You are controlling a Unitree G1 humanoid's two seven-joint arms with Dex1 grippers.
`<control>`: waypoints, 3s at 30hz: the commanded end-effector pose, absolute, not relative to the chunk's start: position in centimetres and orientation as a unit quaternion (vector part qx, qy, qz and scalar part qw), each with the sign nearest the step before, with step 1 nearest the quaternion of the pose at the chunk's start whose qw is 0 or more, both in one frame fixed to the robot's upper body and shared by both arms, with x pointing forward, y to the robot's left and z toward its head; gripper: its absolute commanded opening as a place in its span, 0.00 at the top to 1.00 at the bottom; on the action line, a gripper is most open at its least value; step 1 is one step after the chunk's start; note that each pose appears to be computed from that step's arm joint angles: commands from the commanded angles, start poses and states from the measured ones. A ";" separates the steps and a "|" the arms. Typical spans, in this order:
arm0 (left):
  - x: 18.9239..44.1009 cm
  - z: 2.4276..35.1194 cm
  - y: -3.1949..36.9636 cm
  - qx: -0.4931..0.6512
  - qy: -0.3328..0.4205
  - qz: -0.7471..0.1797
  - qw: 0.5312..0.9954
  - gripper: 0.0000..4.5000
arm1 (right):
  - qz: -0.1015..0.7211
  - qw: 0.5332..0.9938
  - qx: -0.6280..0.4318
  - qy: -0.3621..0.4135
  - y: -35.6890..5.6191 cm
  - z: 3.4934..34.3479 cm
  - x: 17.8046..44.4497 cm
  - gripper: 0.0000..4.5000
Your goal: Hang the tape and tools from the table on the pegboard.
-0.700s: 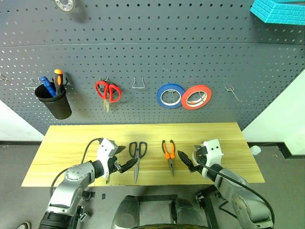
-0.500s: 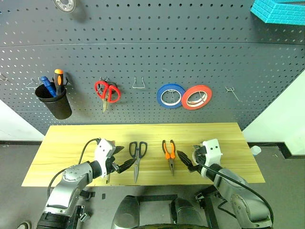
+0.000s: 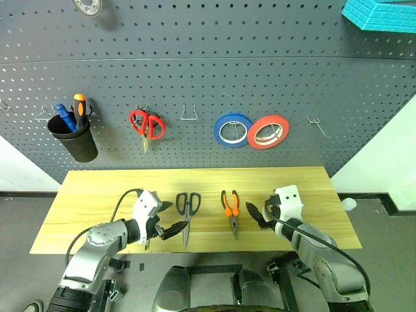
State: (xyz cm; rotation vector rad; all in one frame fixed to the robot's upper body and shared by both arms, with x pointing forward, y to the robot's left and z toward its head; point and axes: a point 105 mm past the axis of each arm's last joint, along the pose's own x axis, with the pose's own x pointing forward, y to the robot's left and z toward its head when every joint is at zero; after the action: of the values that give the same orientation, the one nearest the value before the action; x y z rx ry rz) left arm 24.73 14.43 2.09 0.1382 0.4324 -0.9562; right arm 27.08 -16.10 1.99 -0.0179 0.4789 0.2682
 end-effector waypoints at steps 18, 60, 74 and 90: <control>25.0 3.8 11.0 0.092 0.132 -0.519 0.840 0.01 | 0.107 0.941 -0.044 0.318 -16.2 -0.8 27.6 0.00; 20.9 6.6 10.6 0.052 0.133 -0.527 0.838 0.01 | 0.124 0.931 -0.032 0.343 -15.7 -2.7 25.8 0.00; 19.2 7.6 11.4 0.045 0.151 -0.515 0.843 0.01 | 0.125 0.931 -0.025 0.343 -15.9 -2.7 24.6 0.65; 20.1 8.0 11.3 0.046 0.136 -0.516 0.844 0.01 | 0.115 0.947 -0.018 0.299 -16.8 -1.0 25.5 1.00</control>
State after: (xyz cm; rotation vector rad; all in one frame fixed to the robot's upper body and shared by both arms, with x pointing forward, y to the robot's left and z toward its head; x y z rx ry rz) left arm 20.13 11.41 7.47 0.1033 0.3131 -1.0804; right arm 26.07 -16.36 -0.79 -0.0590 0.6023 0.2455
